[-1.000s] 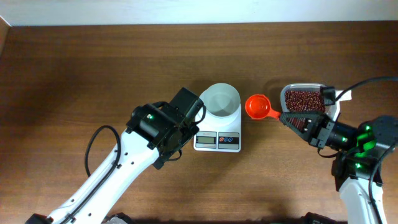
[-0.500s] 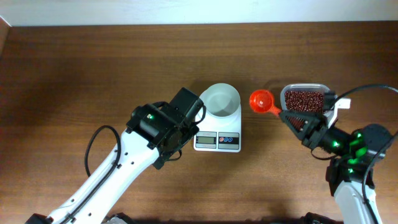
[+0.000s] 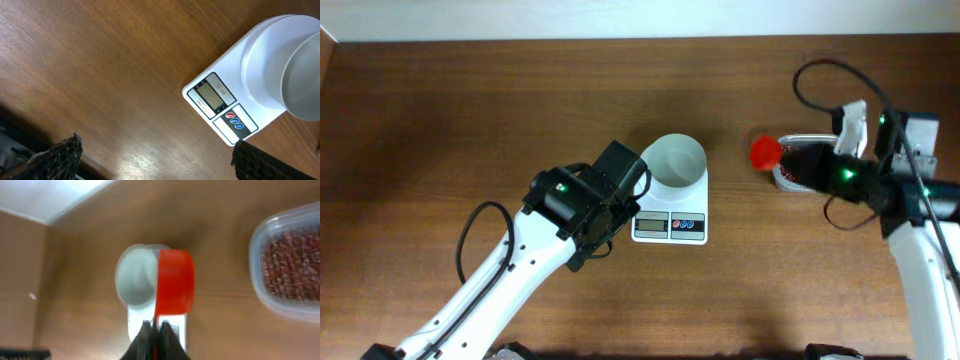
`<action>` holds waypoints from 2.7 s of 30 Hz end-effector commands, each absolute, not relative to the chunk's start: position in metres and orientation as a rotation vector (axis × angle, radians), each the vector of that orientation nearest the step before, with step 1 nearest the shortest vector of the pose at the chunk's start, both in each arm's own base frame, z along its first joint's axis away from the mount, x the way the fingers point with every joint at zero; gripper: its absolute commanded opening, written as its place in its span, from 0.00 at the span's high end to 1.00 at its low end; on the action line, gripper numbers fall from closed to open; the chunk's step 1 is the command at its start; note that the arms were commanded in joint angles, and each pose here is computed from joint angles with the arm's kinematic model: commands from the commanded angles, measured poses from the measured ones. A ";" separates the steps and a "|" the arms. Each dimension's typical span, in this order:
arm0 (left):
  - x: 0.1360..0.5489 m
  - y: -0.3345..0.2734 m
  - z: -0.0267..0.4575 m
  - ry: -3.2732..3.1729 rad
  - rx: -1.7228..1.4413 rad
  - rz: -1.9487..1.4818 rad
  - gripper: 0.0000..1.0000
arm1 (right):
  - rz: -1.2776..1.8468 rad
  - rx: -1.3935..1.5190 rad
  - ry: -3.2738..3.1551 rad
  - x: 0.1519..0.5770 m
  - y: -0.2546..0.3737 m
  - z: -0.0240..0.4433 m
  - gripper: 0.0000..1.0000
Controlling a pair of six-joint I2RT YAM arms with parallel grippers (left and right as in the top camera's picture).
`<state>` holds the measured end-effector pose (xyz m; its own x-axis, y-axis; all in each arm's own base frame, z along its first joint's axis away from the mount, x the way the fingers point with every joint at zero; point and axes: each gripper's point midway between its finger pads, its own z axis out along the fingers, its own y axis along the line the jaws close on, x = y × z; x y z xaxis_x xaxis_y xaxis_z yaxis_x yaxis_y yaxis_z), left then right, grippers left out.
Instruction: Scoop and weigh 50g on scale
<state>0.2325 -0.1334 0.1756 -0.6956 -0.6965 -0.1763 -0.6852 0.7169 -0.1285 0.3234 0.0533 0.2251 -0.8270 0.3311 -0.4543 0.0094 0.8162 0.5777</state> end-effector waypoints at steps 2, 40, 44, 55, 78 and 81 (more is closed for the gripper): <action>0.236 -0.132 0.183 2.686 -1.085 -0.094 0.01 | 0.512 0.277 2.445 0.252 0.033 0.253 0.96; 0.393 -0.249 0.071 2.770 0.222 -0.173 1.00 | 0.350 0.284 2.284 0.172 0.022 0.286 0.96; 0.391 -0.245 0.070 2.783 0.221 -0.147 1.00 | 0.350 0.284 2.284 0.172 0.022 0.286 0.96; 0.385 -0.241 0.067 2.808 0.224 -0.123 1.00 | 0.350 0.284 2.284 0.172 0.022 0.286 0.96; 0.394 -0.251 0.072 2.766 0.223 -0.187 1.00 | 0.351 0.286 2.291 0.171 0.022 0.284 0.96; 0.400 -0.265 0.107 2.713 0.229 -0.288 1.00 | 0.350 0.286 2.290 0.171 0.022 0.284 0.96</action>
<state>0.3918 -0.2499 0.0752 -0.9264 0.1160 -0.3583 0.1651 0.9802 -0.1096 0.1720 0.0229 0.2810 -0.6756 0.3144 -0.6668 0.0968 0.9345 0.3426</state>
